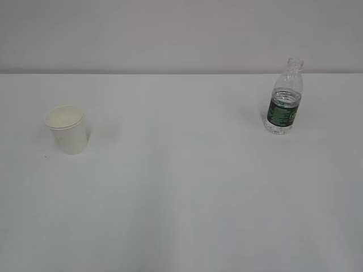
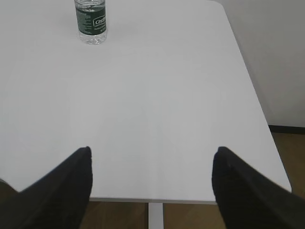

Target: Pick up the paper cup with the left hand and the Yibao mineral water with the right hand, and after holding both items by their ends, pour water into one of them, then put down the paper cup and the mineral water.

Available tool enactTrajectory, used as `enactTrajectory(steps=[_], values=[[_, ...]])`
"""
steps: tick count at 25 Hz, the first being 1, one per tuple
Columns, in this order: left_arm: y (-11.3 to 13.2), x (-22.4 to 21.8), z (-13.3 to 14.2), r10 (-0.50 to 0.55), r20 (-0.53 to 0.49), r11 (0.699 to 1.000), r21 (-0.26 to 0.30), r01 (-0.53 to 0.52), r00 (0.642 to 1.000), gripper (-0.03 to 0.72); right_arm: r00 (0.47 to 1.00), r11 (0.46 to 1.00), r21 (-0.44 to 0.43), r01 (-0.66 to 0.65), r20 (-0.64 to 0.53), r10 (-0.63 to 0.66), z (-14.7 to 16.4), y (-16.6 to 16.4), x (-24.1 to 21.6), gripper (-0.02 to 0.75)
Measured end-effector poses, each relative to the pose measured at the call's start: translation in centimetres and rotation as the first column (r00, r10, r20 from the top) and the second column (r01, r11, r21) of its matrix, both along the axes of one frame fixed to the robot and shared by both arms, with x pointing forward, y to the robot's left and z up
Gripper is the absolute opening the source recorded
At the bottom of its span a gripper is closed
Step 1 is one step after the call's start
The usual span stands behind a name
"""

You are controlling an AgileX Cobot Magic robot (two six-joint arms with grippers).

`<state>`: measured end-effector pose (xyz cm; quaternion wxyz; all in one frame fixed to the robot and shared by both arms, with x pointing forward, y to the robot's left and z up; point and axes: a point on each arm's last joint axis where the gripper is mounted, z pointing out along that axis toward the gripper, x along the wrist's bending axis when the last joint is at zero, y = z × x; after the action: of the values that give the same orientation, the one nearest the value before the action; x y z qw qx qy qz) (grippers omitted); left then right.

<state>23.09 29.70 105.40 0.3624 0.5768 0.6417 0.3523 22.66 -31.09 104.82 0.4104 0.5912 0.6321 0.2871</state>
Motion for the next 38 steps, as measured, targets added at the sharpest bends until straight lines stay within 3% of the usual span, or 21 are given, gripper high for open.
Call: enactTrajectory(steps=[38], values=[[-0.01,0.00,0.00,-0.001,0.000,1.000,-0.002,0.001,1.000,0.409,1.000,1.000,0.000,0.000,0.000,0.000,0.00,0.00,0.00,0.589]])
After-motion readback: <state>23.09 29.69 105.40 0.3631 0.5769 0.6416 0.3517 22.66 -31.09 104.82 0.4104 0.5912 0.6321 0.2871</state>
